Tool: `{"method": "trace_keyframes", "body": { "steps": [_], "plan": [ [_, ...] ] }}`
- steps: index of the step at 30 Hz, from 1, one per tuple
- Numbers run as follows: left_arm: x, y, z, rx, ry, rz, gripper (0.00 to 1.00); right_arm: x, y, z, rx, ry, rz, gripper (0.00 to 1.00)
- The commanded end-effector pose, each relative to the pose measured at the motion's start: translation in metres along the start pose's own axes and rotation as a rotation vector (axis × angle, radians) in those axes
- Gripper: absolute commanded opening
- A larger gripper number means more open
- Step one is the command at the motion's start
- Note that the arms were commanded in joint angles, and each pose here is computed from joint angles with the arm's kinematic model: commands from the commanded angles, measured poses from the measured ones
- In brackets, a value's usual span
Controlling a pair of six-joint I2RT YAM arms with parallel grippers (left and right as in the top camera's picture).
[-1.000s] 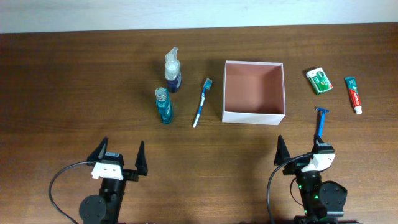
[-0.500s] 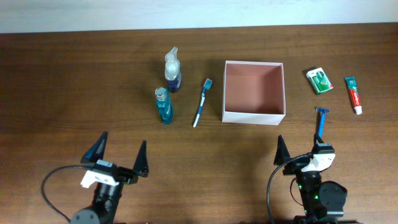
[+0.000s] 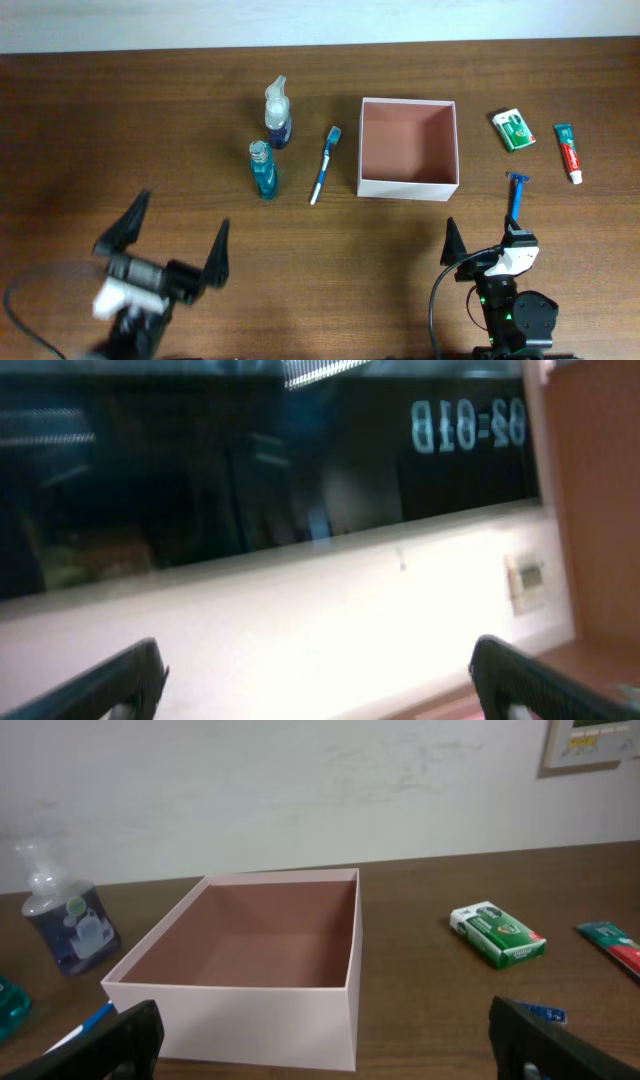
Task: Pack container
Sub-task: 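Raise the left arm and move the left gripper over the Listerine bottle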
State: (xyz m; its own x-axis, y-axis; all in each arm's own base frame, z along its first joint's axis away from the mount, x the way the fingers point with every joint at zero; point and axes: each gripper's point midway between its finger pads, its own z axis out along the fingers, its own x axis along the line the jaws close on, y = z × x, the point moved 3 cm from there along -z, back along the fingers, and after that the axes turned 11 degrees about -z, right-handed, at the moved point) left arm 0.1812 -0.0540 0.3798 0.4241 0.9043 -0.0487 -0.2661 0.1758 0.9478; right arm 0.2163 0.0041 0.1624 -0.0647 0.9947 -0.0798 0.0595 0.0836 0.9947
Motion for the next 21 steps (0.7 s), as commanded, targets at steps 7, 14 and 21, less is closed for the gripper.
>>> {"method": "trace_keyframes", "body": {
  "steps": [7,14,21],
  "plan": [
    [0.016,0.009,0.098,0.588,-0.114,-0.196,0.99,0.001,-0.002,0.000,0.002,-0.001,0.001,0.99],
    [0.036,-0.014,0.148,0.868,-0.121,-0.403,0.99,0.001,-0.002,0.000,0.002,-0.001,0.001,0.99],
    [0.052,-0.051,0.164,0.977,0.041,-0.442,0.99,0.001,-0.002,0.000,0.002,-0.001,0.001,0.99]
  ]
}}
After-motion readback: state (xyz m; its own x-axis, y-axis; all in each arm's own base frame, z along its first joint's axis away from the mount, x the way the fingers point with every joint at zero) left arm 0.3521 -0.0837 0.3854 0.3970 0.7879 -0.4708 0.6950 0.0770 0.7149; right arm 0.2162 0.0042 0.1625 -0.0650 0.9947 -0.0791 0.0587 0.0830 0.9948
